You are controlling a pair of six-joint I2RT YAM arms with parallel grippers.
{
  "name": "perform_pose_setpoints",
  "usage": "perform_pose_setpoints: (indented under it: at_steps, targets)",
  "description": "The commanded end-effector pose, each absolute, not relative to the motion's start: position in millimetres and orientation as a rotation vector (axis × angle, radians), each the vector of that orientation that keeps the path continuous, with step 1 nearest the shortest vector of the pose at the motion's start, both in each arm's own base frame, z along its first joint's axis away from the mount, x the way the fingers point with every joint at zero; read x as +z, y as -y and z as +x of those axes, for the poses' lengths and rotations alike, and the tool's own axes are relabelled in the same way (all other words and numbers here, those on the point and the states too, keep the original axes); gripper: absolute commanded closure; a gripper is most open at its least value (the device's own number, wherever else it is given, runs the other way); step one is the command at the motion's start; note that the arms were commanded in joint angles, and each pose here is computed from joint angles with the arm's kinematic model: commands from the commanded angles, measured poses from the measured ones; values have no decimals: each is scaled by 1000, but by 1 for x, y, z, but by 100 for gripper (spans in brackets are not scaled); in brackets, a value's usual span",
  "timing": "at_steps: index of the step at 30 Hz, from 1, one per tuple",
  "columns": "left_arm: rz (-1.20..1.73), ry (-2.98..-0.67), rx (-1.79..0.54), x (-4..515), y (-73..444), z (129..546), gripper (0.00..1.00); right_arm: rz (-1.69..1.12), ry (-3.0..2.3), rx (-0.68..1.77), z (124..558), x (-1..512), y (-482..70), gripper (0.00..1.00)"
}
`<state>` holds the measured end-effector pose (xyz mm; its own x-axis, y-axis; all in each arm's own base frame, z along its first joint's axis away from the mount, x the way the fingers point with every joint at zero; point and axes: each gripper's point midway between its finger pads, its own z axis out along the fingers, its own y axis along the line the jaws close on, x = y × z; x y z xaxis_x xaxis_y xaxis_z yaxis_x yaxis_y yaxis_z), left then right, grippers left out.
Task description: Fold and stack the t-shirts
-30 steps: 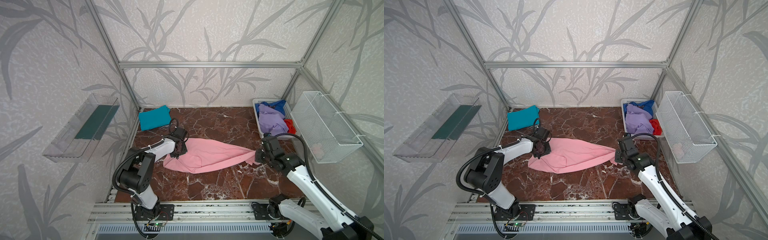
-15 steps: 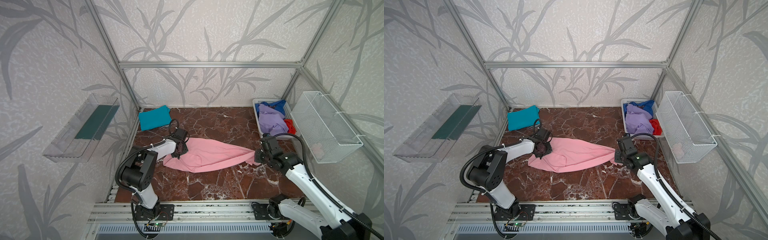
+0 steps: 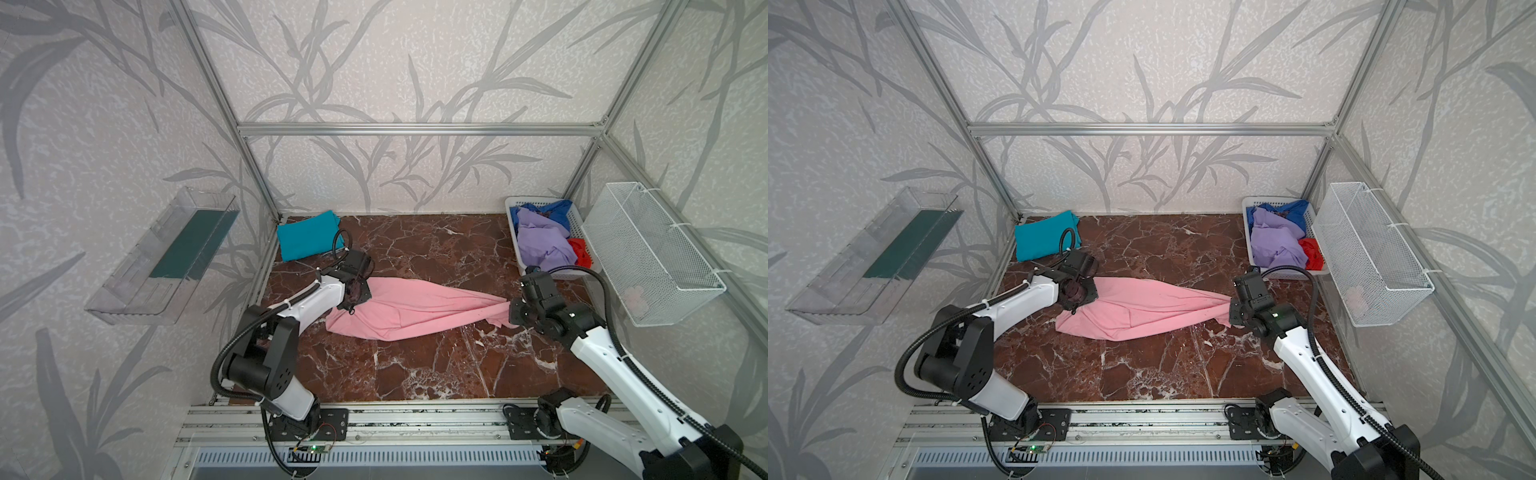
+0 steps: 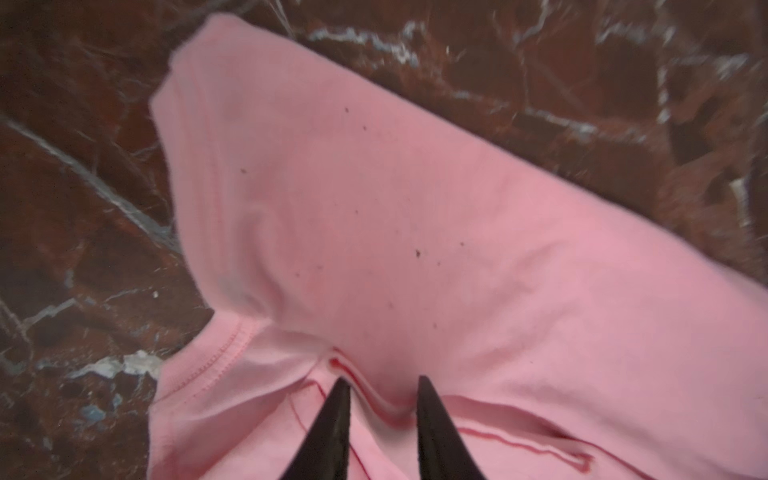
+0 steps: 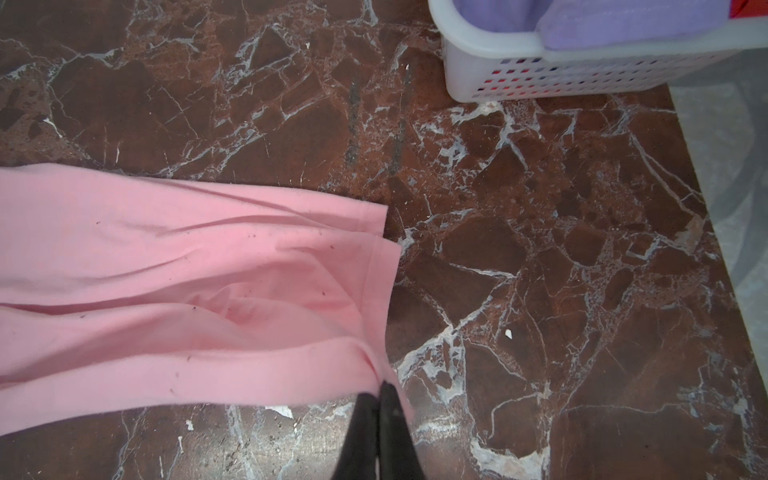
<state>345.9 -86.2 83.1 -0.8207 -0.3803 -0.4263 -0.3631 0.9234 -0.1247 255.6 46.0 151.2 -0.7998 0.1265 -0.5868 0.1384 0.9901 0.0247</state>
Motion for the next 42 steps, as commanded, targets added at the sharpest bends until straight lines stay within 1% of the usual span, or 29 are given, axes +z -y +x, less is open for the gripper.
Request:
perform_pose_setpoints:
  at_steps: [1,2,4,5,6,7,14,18,20,26,31,32,36,42]
  targets:
    - [-535,-2608,20,99,74,342,59,199,-2499,-23,257,156,-45,100]
    - [-538,-2620,23,95,73,339,56,201,-2498,-21,256,156,-45,100]
    - [-551,-2642,21,86,74,335,55,200,-2500,-25,255,155,-44,100]
    - [-558,-2655,20,79,74,332,56,197,-2502,-30,255,155,-43,100]
    - [-563,-2663,18,74,74,330,63,194,-2504,-32,254,155,-43,100]
    - [-571,-2673,16,69,75,328,66,192,-2500,-34,255,156,-43,100]
    - [-592,-2714,82,41,70,325,68,190,-2509,-35,256,153,-44,100]
    - [-600,-2735,111,28,69,327,67,195,-2513,-30,257,151,-45,100]
    - [-607,-2739,104,22,70,329,65,193,-2518,-32,257,150,-45,100]
    - [-616,-2757,78,9,74,338,65,199,-2523,-32,256,149,-45,100]
    - [-617,-2753,44,12,79,346,64,208,-2530,-48,254,148,-42,100]
    - [-616,-2752,36,15,80,346,62,208,-2529,-48,254,149,-43,100]
    - [-604,-2734,6,33,82,349,57,206,-2535,-63,254,148,-41,100]
    - [-590,-2676,-25,64,81,357,56,219,-2527,-58,255,150,-42,100]
